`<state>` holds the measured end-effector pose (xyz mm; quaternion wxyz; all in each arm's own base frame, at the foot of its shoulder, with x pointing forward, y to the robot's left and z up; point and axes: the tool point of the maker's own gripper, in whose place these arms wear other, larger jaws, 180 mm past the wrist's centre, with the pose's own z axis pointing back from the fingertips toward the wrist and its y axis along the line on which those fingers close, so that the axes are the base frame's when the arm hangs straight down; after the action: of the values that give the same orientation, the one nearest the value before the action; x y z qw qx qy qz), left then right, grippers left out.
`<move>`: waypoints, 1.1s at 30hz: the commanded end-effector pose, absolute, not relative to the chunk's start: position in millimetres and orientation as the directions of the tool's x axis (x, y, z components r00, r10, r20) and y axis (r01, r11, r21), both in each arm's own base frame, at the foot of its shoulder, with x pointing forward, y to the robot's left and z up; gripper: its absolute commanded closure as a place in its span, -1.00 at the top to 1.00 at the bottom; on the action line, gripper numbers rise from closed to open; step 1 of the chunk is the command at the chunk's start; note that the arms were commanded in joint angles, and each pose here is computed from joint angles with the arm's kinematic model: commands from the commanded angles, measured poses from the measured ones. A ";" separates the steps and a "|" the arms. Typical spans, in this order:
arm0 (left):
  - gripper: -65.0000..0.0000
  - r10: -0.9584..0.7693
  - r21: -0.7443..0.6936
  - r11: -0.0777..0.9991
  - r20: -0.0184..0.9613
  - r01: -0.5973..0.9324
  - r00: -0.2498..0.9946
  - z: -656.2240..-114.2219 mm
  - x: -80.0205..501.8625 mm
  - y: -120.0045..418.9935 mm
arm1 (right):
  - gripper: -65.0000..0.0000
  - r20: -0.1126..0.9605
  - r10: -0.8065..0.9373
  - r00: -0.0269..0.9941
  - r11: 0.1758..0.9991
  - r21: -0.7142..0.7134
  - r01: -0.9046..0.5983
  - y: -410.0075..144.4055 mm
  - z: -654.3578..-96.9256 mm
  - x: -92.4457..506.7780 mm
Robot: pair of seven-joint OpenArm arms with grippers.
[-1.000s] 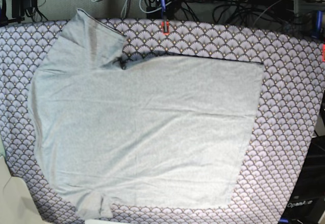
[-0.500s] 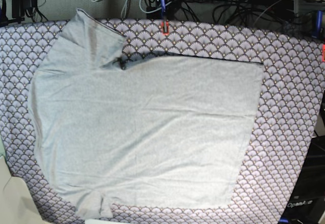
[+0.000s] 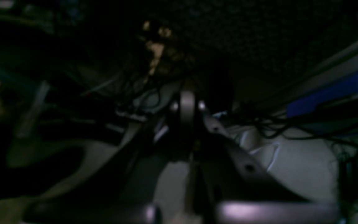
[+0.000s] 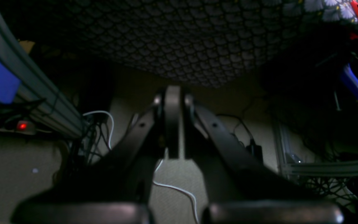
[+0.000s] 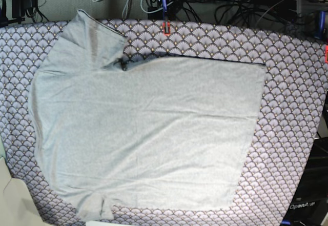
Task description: Fold the T-shirt properly
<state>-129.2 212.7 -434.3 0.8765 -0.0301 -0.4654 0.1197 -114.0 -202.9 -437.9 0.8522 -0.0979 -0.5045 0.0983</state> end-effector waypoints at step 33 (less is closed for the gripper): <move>-1.00 -0.063 0.083 0.996 0.844 -0.014 0.533 -349.8 87.8 206.6 | -1.00 0.910 0.263 0.320 0.962 -0.273 -0.016 -219.6 -340.4 46.7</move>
<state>89.1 205.8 -356.0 0.8783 0.0389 -0.4764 -0.0154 44.2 -219.2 -351.2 0.8185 -0.1067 -0.5584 0.0830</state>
